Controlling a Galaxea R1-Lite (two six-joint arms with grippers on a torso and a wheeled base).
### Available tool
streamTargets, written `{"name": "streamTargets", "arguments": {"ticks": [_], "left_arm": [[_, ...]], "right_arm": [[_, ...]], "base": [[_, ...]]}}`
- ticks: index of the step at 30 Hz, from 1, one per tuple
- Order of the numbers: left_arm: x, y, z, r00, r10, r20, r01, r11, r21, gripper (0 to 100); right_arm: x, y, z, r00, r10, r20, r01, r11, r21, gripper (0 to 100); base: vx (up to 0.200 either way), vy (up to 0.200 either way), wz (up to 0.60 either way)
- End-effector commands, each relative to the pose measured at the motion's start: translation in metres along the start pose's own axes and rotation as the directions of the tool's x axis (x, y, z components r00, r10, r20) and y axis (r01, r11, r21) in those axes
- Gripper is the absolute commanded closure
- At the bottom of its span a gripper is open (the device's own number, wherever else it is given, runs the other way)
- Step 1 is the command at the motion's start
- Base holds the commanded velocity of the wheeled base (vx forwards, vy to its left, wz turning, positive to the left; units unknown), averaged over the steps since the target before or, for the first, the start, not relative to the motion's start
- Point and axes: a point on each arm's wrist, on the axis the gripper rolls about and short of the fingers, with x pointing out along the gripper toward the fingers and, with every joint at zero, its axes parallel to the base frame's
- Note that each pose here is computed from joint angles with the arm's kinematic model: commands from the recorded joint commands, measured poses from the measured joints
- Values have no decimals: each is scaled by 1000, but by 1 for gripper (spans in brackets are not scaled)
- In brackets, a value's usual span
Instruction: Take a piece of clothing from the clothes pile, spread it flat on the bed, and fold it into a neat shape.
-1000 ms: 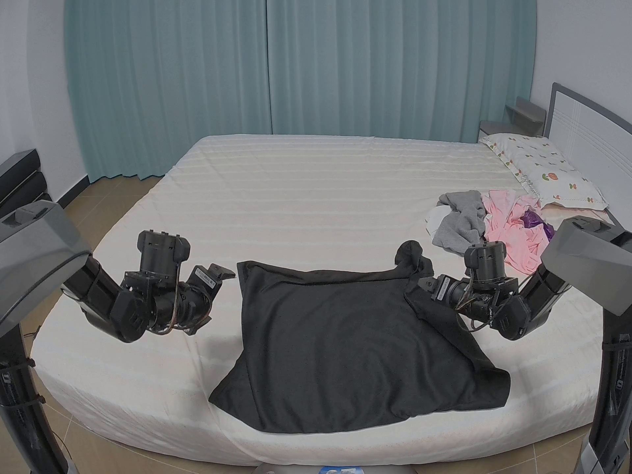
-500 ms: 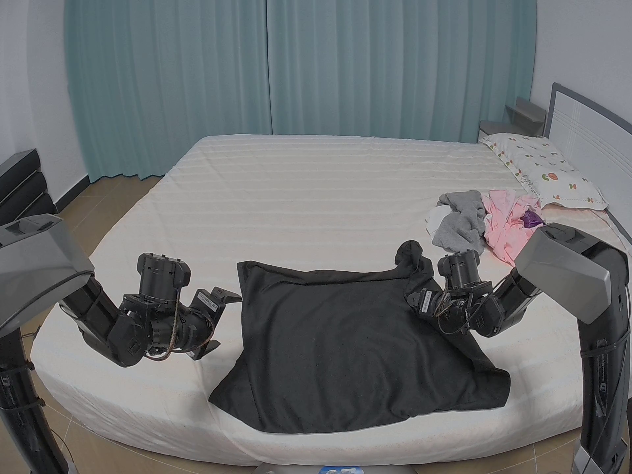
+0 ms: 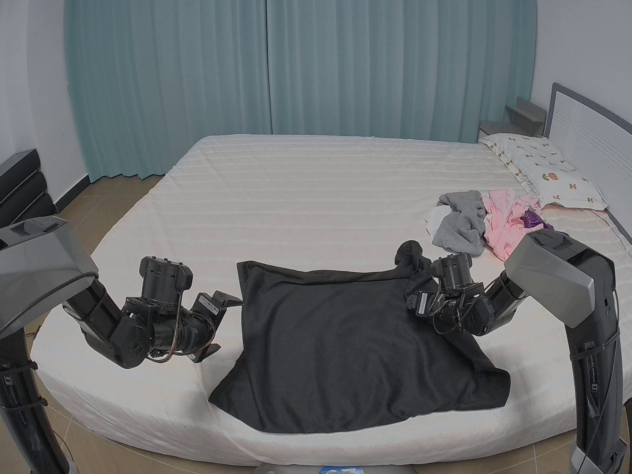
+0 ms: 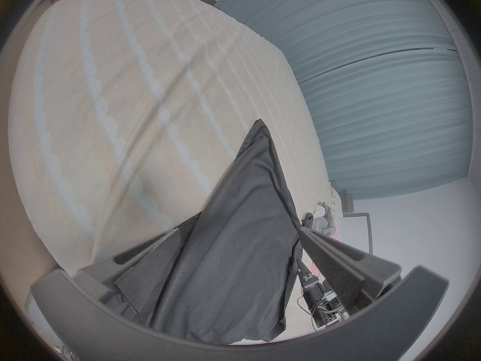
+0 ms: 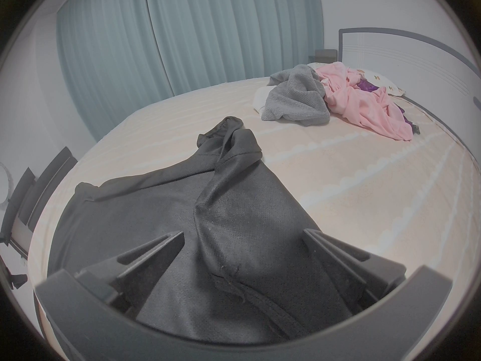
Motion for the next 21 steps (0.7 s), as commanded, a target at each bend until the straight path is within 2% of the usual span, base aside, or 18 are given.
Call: {"name": "streamTargets", "arguments": {"ticks": [1,5,12,21], "left_arm": [[1,1,0,1000,3,0,-3,1000,-1,0],[1,1,0,1000,5,-1,-5,1000,-1,0],[1,1,0,1000,5,-1,-5,1000,0,0],[1,1,0,1000,4,1,-4,1000,0,0]], "right_arm": [[6,1,-3,1000,-11,-4,11,1000,-6,0],[10,2,-1,999,-39,-4,39,999,-10,0],[10,1,1,999,-43,4,43,999,-12,0],[5,-23,12,994,-108,16,108,993,-44,0]], "base": [[0,0,0],[0,0,0],[0,0,0],[0,0,0]]}}
